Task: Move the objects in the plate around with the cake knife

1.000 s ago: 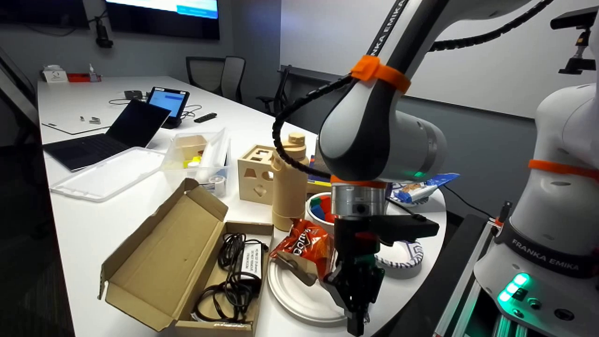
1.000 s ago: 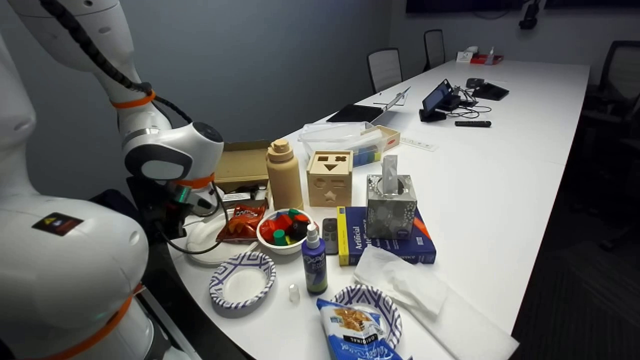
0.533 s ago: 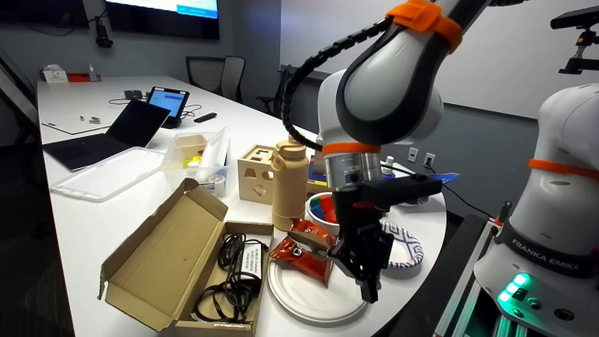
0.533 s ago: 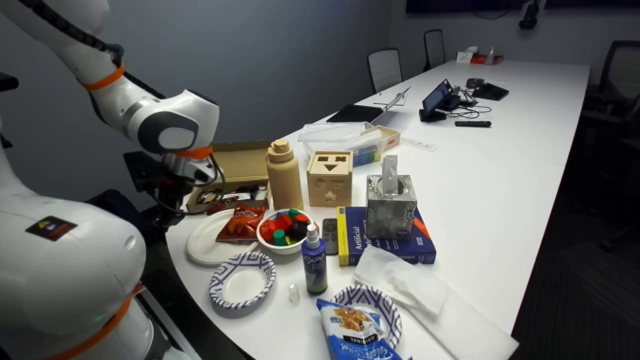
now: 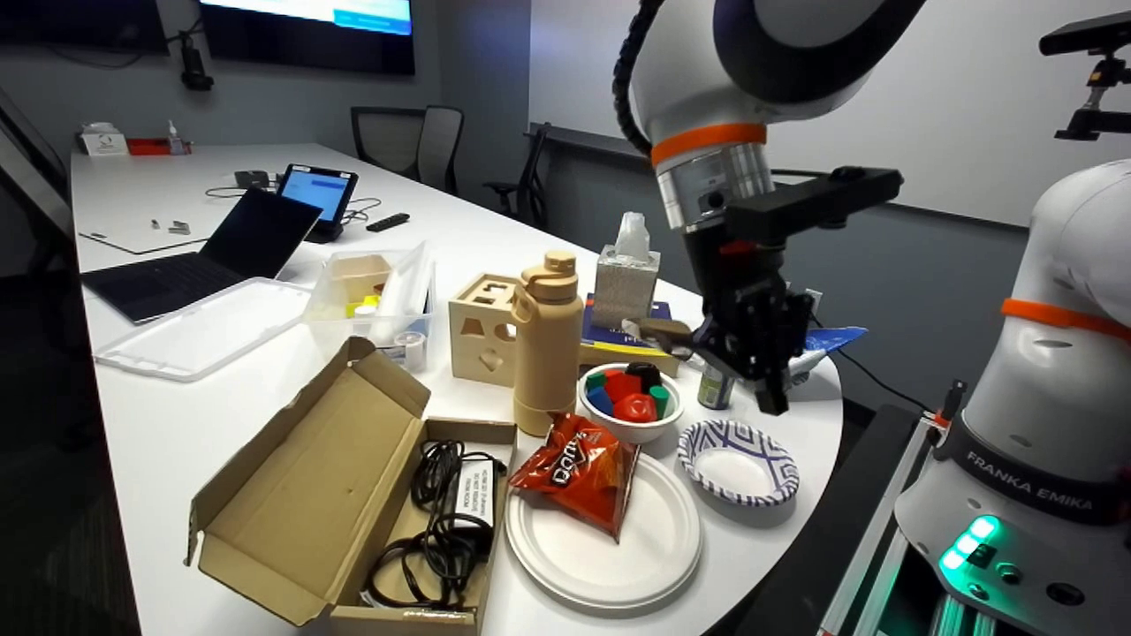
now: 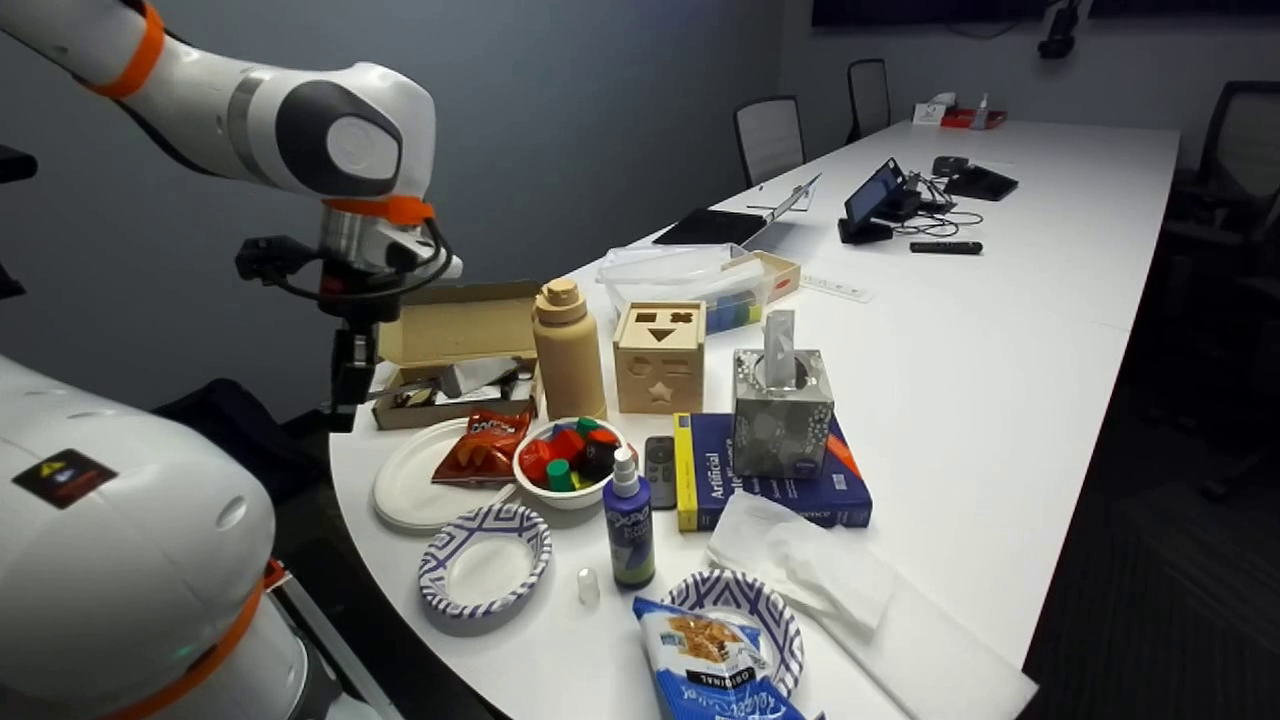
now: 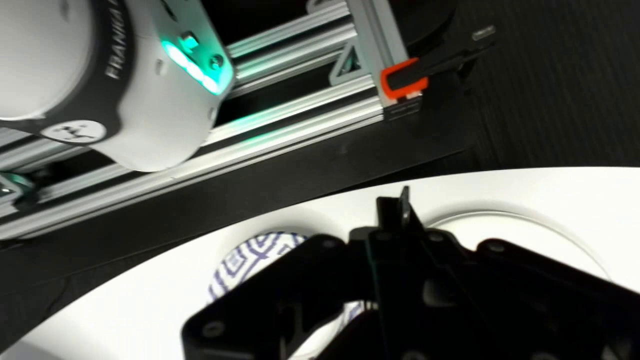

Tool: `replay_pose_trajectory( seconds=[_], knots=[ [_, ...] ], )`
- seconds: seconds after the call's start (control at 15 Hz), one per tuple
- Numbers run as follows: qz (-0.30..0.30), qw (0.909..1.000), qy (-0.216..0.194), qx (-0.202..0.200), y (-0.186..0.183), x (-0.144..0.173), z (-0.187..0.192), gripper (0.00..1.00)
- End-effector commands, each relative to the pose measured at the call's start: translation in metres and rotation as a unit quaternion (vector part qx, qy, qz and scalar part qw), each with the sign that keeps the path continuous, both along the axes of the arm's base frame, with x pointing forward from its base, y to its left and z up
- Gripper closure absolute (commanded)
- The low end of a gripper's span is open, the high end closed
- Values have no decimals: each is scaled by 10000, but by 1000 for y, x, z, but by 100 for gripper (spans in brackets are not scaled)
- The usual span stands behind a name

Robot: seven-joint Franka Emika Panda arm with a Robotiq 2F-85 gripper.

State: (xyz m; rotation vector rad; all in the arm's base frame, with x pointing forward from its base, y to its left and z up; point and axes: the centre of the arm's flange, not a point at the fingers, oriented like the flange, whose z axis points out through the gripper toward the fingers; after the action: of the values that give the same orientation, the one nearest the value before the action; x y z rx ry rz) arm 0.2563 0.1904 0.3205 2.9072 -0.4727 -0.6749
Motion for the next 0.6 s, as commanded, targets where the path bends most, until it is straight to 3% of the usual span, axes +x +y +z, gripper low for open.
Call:
replay_pose_trajectory(
  seconds=[0.0, 0.2, 0.53],
  knots=[
    [-150, 9991, 192, -342, -63, -25, 59, 99],
    [-172, 9971, 600, -431, -87, -30, 60, 99],
    [37, 9964, 841, -36, -92, -18, 32, 99]
  ],
)
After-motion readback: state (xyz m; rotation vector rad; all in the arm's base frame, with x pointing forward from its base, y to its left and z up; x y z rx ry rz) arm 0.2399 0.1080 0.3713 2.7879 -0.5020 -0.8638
